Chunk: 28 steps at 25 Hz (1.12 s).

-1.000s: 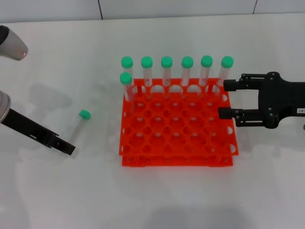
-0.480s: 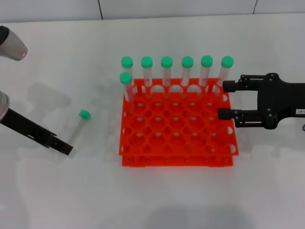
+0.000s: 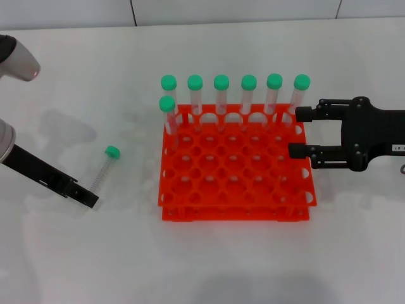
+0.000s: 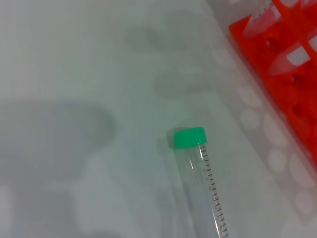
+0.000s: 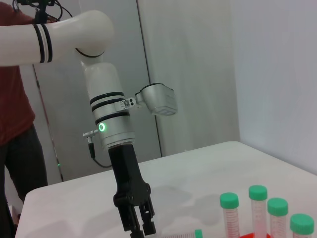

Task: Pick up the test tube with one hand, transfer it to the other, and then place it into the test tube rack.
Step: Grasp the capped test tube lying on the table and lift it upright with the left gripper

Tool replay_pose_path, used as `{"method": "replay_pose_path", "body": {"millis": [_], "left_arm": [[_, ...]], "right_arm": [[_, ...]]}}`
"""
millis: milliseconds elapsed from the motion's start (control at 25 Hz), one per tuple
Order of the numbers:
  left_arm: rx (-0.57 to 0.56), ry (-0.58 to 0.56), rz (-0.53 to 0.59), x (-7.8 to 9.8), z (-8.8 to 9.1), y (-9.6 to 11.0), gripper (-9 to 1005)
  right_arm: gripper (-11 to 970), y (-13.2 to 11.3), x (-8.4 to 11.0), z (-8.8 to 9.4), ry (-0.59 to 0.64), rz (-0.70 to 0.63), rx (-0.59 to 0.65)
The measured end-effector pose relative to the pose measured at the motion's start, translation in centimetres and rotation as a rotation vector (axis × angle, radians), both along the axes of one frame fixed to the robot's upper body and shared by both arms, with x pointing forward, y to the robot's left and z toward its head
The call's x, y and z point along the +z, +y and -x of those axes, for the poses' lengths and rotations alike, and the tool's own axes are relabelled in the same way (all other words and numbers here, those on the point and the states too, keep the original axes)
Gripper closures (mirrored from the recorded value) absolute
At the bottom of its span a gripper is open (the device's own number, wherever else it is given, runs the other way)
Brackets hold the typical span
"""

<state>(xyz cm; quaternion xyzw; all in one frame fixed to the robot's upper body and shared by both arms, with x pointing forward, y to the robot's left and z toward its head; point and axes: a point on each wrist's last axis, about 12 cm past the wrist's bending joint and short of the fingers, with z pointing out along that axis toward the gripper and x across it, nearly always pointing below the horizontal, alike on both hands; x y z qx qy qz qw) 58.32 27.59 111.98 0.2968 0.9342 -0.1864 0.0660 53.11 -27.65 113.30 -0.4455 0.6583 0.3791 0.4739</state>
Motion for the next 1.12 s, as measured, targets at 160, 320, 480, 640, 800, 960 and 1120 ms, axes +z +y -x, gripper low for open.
{"method": "replay_pose_path", "body": {"millis": [160, 320, 480, 640, 800, 960, 1120], "left_arm": [[-0.008, 0.001, -0.016, 0.21, -0.18, -0.08, 443], [-0.011, 0.000, -0.021, 0.36, -0.32, -0.16, 444], [-0.014, 0.003, -0.042, 0.45, -0.46, -0.16, 444], [-0.020, 0.015, -0.055, 0.26, -0.57, -0.39, 444], [-0.026, 0.021, -0.055, 0.18, -0.63, -0.59, 444], [-0.031, 0.020, -0.059, 0.18, -0.66, -0.69, 444], [-0.032, 0.020, -0.059, 0.17, -0.66, -0.70, 445]], "right_arm": [[265, 0.01, -0.03, -0.05, 0.000, 0.000, -0.002], [265, 0.00, -0.03, -0.05, -0.002, 0.001, -0.002], [265, -0.02, -0.07, -0.02, 0.000, 0.001, -0.003], [265, -0.03, -0.09, -0.01, 0.000, 0.001, -0.004], [265, -0.04, -0.10, -0.01, 0.001, 0.001, -0.005], [265, -0.07, -0.13, 0.02, 0.002, 0.001, -0.006], [265, -0.07, -0.19, 0.04, -0.001, 0.001, -0.005]]}}
